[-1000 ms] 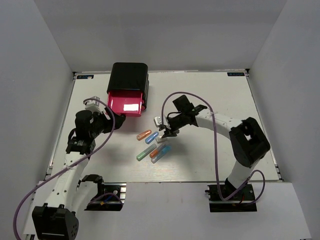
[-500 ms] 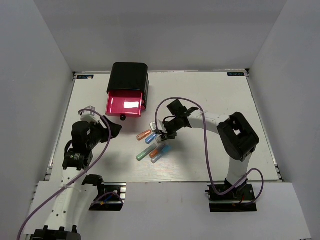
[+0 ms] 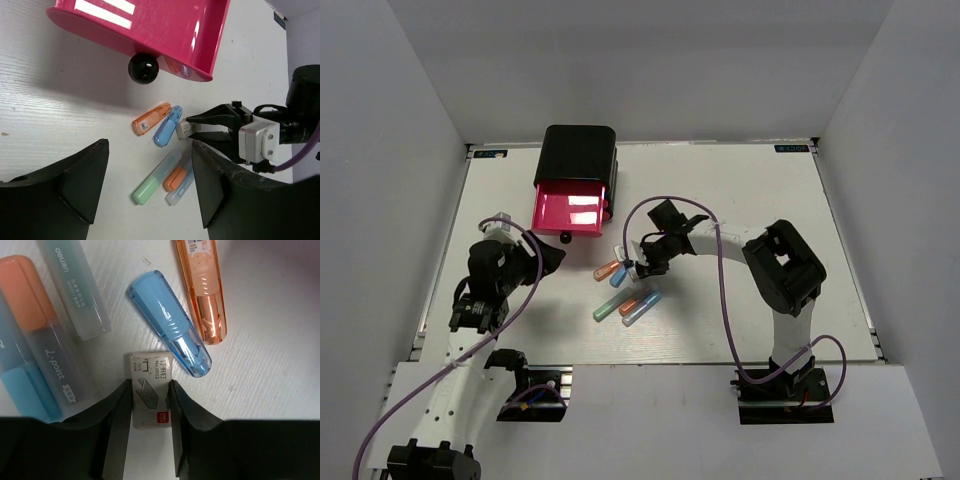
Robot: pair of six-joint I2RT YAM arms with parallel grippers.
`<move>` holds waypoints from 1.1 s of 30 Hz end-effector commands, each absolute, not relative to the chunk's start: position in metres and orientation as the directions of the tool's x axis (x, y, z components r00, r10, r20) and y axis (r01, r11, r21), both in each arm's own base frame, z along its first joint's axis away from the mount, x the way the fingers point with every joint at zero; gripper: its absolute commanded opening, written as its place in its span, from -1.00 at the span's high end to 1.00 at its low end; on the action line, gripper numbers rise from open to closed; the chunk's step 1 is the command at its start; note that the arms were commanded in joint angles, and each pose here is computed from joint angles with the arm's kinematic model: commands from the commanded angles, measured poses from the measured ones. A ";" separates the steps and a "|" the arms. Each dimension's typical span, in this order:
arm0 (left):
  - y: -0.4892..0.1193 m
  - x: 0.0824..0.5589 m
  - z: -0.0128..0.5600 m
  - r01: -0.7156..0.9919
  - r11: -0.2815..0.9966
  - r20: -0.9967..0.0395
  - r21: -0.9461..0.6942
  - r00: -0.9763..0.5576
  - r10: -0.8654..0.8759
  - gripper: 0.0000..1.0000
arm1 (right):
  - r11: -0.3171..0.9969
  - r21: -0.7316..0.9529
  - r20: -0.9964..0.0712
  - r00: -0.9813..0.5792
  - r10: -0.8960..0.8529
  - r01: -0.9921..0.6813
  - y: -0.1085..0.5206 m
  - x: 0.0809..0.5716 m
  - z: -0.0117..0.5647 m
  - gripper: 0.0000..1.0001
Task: Sort the stationery into containers
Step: Pick up the stationery from the center of the board, then place the stationery in the drawer.
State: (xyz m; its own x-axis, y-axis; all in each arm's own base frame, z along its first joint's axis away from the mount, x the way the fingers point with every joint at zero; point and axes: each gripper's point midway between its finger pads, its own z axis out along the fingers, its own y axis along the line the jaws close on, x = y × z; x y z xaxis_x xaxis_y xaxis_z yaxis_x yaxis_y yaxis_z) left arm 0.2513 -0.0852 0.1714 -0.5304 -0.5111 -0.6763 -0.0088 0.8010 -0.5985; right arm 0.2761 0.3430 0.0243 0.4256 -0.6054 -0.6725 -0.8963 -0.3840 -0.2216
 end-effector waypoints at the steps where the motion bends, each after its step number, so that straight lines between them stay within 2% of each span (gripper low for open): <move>1: -0.086 0.257 0.165 -0.024 0.784 -0.664 -0.621 -0.515 -0.542 -0.54 | -0.392 -0.218 -0.658 0.432 -0.617 -0.894 0.341 0.278 0.027 0.72; 3: -0.087 0.259 0.158 -0.040 0.770 -0.646 -0.636 -0.518 -0.561 -0.54 | -0.387 -0.236 -0.665 0.438 -0.605 -0.892 0.338 0.277 0.046 0.89; 5: -0.087 0.262 0.148 -0.051 0.762 -0.634 -0.646 -0.520 -0.572 -0.54 | -0.394 -0.223 -0.683 0.431 -0.590 -0.892 0.336 0.268 0.059 0.96; 11: -0.089 0.278 0.126 -0.068 0.752 -0.617 -0.656 -0.526 -0.586 -0.52 | -0.325 -0.389 -0.753 0.501 -0.427 -0.862 0.351 0.262 0.171 0.96; 15: -0.090 0.290 0.118 -0.075 0.752 -0.612 -0.655 -0.532 -0.585 -0.49 | -0.209 -0.486 -0.778 0.529 -0.338 -0.849 0.379 0.286 0.238 0.96; 18: -0.091 0.300 0.118 -0.073 0.752 -0.613 -0.655 -0.530 -0.585 -0.49 | -0.146 -0.532 -0.779 0.549 -0.303 -0.834 0.403 0.306 0.267 0.96; 25: -0.091 0.311 0.117 -0.042 0.767 -0.643 -0.641 -0.516 -0.566 -0.49 | -0.063 -0.626 -0.740 0.617 -0.269 -0.778 0.469 0.338 0.279 0.85; 26: -0.091 0.311 0.117 -0.042 0.767 -0.643 -0.641 -0.516 -0.566 -0.49 | -0.077 -0.603 -0.750 0.597 -0.285 -0.794 0.482 0.341 0.258 0.85; 28: -0.091 0.312 0.116 -0.037 0.772 -0.649 -0.635 -0.516 -0.559 -0.49 | -0.021 -0.618 -0.749 0.597 -0.287 -0.786 0.493 0.355 0.277 0.75; 29: -0.091 0.316 0.122 -0.023 0.771 -0.659 -0.637 -0.502 -0.560 -0.49 | -0.035 -0.590 -0.759 0.568 -0.318 -0.807 0.503 0.361 0.251 0.66; 30: -0.091 0.316 0.120 -0.029 0.771 -0.655 -0.636 -0.508 -0.559 -0.49 | -0.021 -0.588 -0.764 0.563 -0.314 -0.809 0.507 0.363 0.260 0.51; 31: -0.091 0.319 0.125 -0.014 0.770 -0.666 -0.638 -0.492 -0.560 -0.49 | -0.001 -0.594 -0.761 0.563 -0.322 -0.804 0.507 0.370 0.264 0.19; 33: -0.091 0.322 0.126 -0.006 0.770 -0.672 -0.639 -0.484 -0.561 -0.49 | 0.008 -0.594 -0.761 0.559 -0.329 -0.805 0.509 0.374 0.257 -0.13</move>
